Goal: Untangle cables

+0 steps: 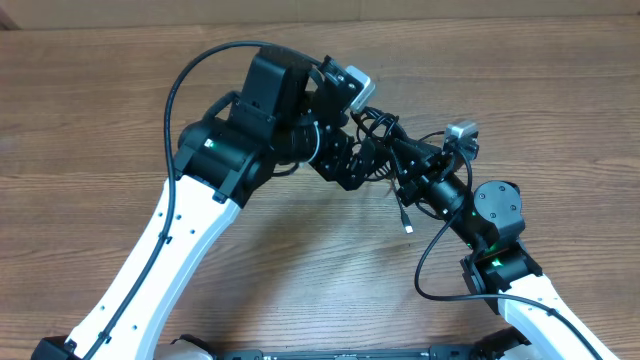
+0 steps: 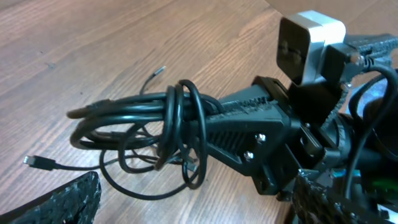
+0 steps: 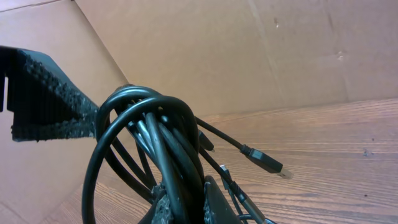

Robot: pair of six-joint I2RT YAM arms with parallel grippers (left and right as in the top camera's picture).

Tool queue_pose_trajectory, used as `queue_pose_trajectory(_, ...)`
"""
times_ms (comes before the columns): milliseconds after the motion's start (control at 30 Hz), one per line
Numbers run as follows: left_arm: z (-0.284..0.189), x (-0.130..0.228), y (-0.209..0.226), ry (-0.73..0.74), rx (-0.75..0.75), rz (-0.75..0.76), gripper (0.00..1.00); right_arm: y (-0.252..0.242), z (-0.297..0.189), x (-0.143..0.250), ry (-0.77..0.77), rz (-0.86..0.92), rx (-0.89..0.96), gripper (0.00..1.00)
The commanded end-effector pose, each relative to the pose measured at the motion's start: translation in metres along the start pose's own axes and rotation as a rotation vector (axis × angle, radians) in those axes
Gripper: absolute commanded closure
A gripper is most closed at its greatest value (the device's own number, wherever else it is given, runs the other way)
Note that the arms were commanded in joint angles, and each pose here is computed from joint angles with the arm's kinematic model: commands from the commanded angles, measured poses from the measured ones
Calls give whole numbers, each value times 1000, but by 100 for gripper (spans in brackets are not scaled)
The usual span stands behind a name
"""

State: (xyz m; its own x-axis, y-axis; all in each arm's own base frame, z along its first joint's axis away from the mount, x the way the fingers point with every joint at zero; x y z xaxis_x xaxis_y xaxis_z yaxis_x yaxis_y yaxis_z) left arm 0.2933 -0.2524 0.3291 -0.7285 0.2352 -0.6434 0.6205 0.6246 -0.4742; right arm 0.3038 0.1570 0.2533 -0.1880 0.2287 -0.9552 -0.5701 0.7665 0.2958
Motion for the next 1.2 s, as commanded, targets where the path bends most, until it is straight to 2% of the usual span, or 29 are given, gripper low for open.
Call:
queue_pose_trajectory(0,3,0,-6,18,33,22,3,5,-1,-10,-29,-9,-17,93)
queue_pose_trajectory(233,8,4,-2,47,28,9,9,5,-1,-10,-29,-9,-17,93)
queue_pose_trajectory(333,12,4,-3,52,50,45,7,5,-1,-10,-29,-9,-17,93)
queue_pose_trajectory(433,18,5,-2,63,65,62,0,5,-1,-10,-29,-9,-17,93)
queue_pose_trajectory(667,41,4,5,84,98,52,0,5,-1,-10,-29,-9,-17,93)
queue_pose_trajectory(933,44,-1,-2,68,159,66,0,5,-1,-10,-29,-9,-17,93)
queue_pose_trajectory(1167,45,-3,4,60,125,64,0,5,-1,-10,-29,-9,-17,93)
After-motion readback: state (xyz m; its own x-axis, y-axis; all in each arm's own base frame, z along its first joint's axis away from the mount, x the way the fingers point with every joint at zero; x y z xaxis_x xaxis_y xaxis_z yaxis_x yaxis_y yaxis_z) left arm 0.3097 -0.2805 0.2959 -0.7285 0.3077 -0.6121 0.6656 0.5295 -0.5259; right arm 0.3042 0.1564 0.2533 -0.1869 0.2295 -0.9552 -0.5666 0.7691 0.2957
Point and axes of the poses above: each gripper's point midway between its finger pads, its own z axis out along the fingers, its own y axis along the line the jaws close on, x = y × z, the point moved 3 cm from there along -z, back along the fingers, and after that the axes turned 11 degrees about -z, right-handed, at the moved point
